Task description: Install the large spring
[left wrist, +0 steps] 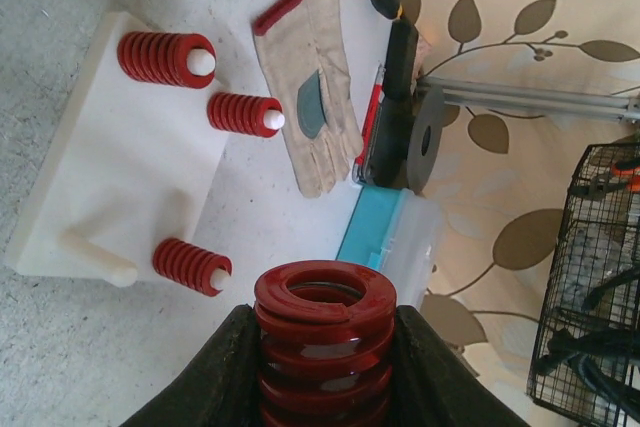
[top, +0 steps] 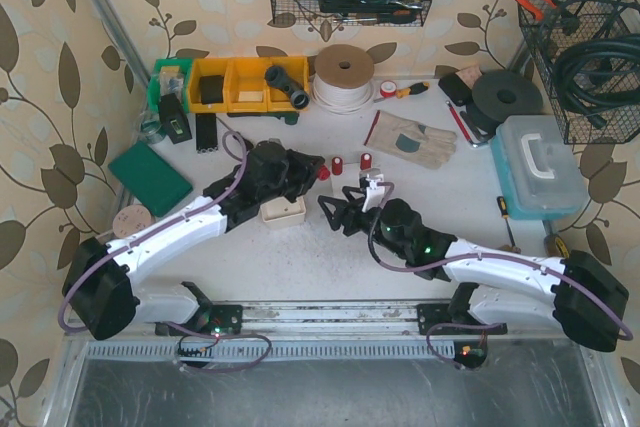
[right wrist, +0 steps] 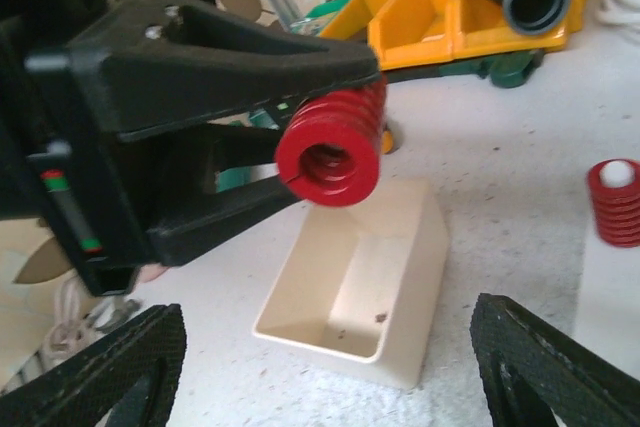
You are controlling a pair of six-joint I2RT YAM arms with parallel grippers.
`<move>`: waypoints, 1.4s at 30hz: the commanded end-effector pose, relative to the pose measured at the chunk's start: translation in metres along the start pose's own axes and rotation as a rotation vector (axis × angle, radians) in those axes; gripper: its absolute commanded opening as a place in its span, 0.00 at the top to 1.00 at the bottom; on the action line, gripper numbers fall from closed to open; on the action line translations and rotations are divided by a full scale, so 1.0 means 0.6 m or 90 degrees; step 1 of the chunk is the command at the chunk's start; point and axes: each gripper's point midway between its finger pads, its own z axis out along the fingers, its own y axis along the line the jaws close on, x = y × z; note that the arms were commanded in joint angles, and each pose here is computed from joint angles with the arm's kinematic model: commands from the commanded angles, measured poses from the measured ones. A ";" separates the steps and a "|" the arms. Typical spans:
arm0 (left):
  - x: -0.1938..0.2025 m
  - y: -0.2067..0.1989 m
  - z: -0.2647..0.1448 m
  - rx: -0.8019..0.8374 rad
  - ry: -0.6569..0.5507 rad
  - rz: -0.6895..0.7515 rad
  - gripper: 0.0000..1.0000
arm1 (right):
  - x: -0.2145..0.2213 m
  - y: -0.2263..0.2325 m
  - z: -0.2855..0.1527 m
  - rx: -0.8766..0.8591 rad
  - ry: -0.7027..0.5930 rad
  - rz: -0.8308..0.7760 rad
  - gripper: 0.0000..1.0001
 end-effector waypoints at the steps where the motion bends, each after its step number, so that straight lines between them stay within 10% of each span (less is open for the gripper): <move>1: 0.009 -0.066 -0.030 0.072 -0.017 0.003 1.00 | -0.024 -0.024 -0.004 0.069 -0.042 -0.040 0.22; 42: 0.081 -0.049 -0.014 0.028 0.017 0.059 1.00 | -0.073 -0.034 -0.015 0.081 -0.108 -0.014 0.37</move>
